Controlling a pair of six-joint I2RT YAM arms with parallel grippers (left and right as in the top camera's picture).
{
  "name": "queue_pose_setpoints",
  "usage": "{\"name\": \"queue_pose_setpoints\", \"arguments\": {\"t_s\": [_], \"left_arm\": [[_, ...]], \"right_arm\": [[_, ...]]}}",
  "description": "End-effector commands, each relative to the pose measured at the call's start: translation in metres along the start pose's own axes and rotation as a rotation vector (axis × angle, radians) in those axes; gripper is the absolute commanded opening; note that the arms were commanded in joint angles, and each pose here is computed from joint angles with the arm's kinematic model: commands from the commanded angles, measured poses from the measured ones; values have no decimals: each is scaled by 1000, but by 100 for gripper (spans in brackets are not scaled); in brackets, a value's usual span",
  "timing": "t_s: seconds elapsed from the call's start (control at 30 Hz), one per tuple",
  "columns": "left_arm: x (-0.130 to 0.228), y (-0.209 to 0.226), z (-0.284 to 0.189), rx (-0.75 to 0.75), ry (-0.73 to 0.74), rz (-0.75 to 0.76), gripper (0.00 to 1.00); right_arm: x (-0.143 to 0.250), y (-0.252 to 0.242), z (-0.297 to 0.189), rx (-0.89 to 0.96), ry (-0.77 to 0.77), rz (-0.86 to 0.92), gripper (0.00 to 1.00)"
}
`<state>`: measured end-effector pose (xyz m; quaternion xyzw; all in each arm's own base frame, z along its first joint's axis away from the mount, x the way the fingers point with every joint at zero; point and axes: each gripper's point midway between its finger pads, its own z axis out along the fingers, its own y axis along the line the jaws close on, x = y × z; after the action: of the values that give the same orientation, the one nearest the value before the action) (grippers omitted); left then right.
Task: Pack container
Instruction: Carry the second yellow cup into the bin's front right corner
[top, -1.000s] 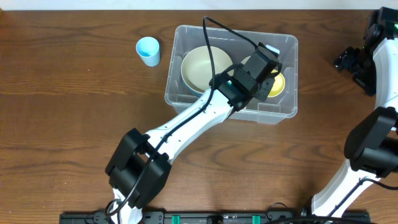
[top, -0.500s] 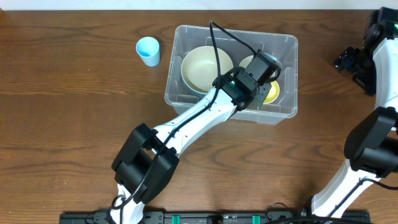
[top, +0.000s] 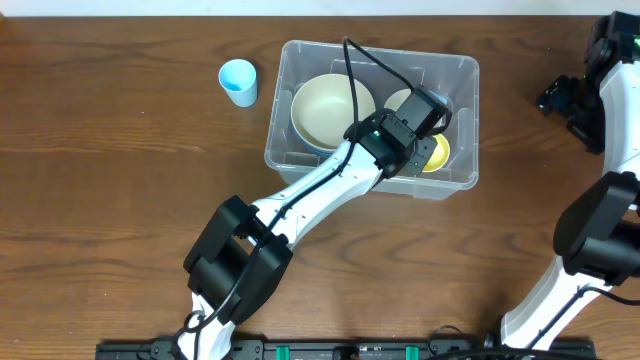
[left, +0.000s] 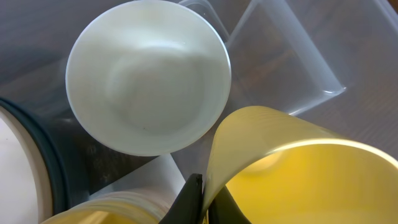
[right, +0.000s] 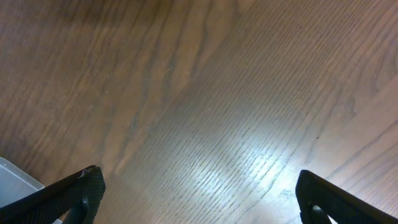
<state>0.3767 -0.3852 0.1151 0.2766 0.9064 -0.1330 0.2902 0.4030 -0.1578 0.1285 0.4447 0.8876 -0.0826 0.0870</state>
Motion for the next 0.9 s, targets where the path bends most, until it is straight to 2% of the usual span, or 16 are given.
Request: {"name": "queue_pose_setpoints", "arguments": {"t_s": [0.0, 0.63, 0.77, 0.87], "left_arm": [[14, 2, 11, -5, 47, 13, 6], [23, -5, 19, 0, 71, 29, 7], [23, -5, 19, 0, 71, 29, 12], [23, -5, 19, 0, 71, 29, 12]], "right_arm": [[-2, -4, -1, 12, -9, 15, 99], [-2, -4, -1, 12, -9, 15, 99], [-2, -4, -1, 12, -9, 15, 99], [-2, -4, -1, 12, -9, 15, 99]]}}
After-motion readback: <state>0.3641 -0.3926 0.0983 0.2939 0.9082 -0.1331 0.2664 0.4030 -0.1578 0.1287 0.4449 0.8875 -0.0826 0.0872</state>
